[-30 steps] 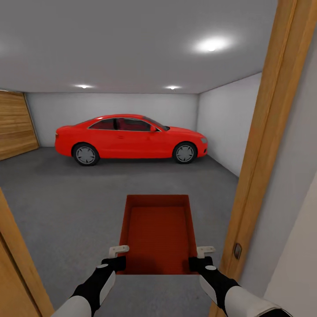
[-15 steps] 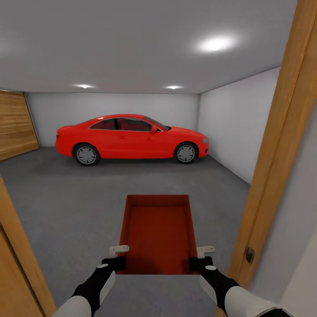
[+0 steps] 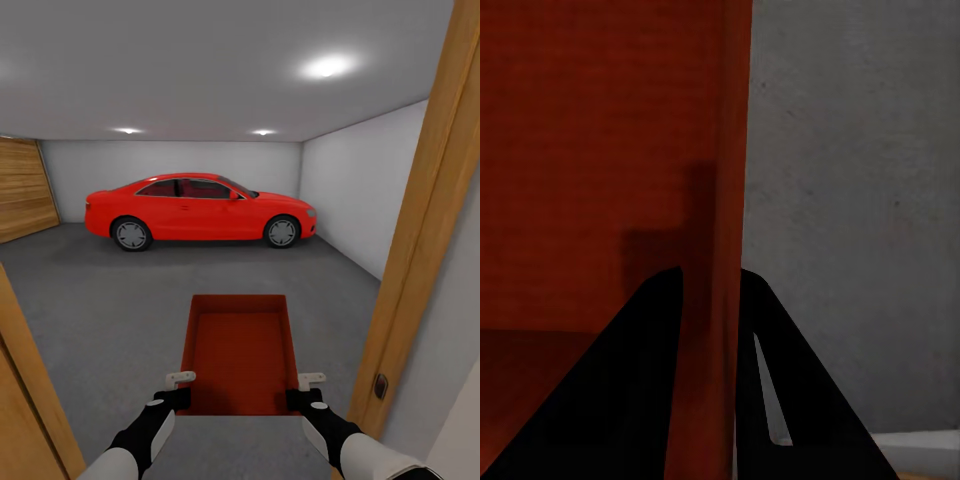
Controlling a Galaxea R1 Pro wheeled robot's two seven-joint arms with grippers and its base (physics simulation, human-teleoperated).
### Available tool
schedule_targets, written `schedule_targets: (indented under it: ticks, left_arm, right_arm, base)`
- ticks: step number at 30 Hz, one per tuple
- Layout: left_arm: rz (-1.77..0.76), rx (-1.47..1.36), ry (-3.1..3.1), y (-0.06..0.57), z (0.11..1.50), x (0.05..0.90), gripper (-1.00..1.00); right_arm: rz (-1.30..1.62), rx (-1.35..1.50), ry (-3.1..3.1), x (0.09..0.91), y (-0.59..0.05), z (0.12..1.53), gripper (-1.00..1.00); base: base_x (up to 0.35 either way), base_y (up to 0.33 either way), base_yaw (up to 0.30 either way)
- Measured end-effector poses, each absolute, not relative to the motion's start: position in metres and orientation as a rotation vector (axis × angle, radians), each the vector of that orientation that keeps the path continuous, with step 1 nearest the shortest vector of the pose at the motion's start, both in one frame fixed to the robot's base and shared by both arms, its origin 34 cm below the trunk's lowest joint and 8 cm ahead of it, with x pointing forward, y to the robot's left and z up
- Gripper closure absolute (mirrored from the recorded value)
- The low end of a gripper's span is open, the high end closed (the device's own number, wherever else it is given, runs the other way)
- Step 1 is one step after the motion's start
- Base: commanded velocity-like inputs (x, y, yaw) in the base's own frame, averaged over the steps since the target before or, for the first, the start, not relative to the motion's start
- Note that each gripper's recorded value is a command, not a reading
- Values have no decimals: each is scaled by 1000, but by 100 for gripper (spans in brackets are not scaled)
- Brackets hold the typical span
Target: Move the two storage containers from the living room to the garage. In the garage, place one container on the floor and stack the other container on top of it (either order is fine).
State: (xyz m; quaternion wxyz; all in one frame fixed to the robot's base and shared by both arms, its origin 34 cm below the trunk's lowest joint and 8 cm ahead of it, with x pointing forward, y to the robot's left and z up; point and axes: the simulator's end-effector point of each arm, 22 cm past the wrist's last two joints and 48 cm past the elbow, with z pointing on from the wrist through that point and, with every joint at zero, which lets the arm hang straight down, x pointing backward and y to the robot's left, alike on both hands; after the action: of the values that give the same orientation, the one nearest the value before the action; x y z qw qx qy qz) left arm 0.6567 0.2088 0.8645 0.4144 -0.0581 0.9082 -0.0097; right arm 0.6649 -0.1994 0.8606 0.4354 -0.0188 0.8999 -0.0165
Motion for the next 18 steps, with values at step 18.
schedule_targets:
  ticks: [18]
  left_arm:
    - [-25,-147,2283,209,864,657,100]
  right_arm:
    - [-41,-47,2240,665,-199,861,100]
  base:
    - [0,0,59]
